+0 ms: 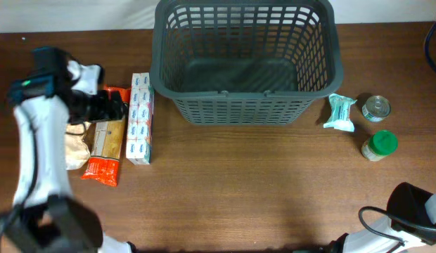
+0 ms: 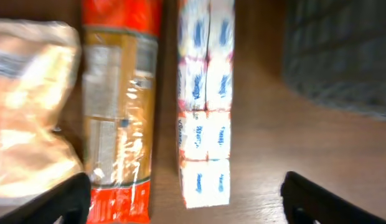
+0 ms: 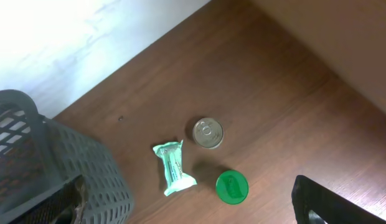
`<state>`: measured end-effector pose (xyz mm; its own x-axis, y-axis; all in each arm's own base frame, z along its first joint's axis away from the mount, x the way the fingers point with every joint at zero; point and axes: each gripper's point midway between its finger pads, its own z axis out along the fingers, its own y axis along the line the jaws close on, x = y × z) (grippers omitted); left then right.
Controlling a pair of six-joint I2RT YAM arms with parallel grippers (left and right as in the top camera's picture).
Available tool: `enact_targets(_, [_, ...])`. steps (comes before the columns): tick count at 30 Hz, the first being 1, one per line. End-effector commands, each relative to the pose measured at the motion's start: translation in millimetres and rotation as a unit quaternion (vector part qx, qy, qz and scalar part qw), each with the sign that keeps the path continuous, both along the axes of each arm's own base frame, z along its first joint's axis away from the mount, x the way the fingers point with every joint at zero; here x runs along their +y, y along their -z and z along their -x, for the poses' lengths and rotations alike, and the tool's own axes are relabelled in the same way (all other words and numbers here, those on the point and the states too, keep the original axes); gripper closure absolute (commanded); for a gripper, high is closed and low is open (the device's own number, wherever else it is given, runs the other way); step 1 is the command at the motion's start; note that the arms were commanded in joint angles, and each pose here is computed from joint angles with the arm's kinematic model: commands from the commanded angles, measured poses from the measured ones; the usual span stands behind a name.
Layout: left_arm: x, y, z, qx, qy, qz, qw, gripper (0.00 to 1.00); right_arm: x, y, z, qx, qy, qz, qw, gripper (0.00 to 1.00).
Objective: Pack container
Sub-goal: 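Grasp the white tissue-box multipack with the left gripper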
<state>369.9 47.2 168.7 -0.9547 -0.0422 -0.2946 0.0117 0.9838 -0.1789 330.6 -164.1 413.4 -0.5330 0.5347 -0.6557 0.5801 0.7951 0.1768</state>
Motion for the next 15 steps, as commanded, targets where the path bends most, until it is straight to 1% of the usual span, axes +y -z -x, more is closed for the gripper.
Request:
enact_targets(1, [-4.7,44.0,-5.0,0.055,0.053,-0.037,0.996,0.19,-2.1,-0.4,5.5,0.003,0.009,0.001,1.000,0.01])
enact_targets(5, [-21.0,81.7,-16.7,0.085,0.078,-0.035,0.993,0.19,-2.1,-0.4,5.5,0.003,0.009,0.001,1.000,0.01])
enact_targets(7, [-30.1,94.6,-21.6,0.091,0.091,-0.037,0.991,0.22,-2.1,-0.4,5.5,0.003,0.009,0.001,1.000,0.01])
enact_targets(11, [-25.5,116.8,-28.2,0.111,0.063,-0.083,0.988,0.23,-2.1,-0.3,5.3,0.003,0.009,0.001,1.000,0.01])
enact_targets(15, [-30.0,137.7,-32.3,0.123,0.070,-0.083,0.986,0.23,-2.1,-0.3,5.3,0.003,0.009,0.001,1.000,0.01])
